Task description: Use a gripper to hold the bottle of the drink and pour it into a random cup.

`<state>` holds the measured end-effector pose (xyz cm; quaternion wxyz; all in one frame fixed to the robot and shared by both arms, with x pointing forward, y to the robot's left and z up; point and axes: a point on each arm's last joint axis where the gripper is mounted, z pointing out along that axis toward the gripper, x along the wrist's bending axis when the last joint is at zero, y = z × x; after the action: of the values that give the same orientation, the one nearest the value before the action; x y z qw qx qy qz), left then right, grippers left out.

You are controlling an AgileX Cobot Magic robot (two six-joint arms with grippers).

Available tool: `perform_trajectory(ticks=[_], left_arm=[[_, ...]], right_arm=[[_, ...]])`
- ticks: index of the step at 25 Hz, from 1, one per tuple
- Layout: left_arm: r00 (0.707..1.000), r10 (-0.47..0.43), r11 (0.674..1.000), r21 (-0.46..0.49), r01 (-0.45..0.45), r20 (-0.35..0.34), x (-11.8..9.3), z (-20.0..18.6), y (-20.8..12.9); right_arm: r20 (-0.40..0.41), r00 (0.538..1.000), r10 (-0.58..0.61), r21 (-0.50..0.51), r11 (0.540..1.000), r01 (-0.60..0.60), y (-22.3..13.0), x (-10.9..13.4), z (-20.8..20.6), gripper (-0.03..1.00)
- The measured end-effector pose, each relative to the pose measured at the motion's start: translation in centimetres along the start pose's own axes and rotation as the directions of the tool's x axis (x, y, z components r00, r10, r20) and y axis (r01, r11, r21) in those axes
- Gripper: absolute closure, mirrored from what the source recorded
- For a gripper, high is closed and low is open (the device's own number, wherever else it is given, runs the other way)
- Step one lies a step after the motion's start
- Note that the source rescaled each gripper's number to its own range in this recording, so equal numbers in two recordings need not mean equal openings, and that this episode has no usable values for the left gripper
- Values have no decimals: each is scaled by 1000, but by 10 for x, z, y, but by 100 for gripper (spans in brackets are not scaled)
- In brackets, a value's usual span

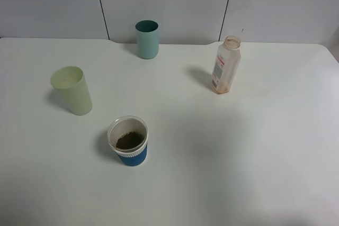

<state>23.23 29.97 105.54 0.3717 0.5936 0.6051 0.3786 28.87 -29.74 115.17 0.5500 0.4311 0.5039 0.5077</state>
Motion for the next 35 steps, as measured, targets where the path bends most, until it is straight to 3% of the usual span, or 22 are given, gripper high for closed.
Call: perform_trajectory(ticks=[7,13,20,27,35], left_arm=[[1000,0,1000,0,0,0,0,0,0],[1000,0,1000,0,0,0,0,0,0],[1000,0,1000,0,0,0,0,0,0],[1000,0,1000,0,0,0,0,0,0],[1000,0,1000,0,0,0,0,0,0]], right_arm=[[5,1000,-24,219,976,22,-23,-1,-32,23],[-2,1000,-18,425,905,17,-45,-1,-54,23],[-16,999,-52,488,871,53,-60,0,-80,23],[-60,998,-16,593,803,49,-87,6,-75,23],[-77,997,-1,556,830,44,-91,10,-68,23]])
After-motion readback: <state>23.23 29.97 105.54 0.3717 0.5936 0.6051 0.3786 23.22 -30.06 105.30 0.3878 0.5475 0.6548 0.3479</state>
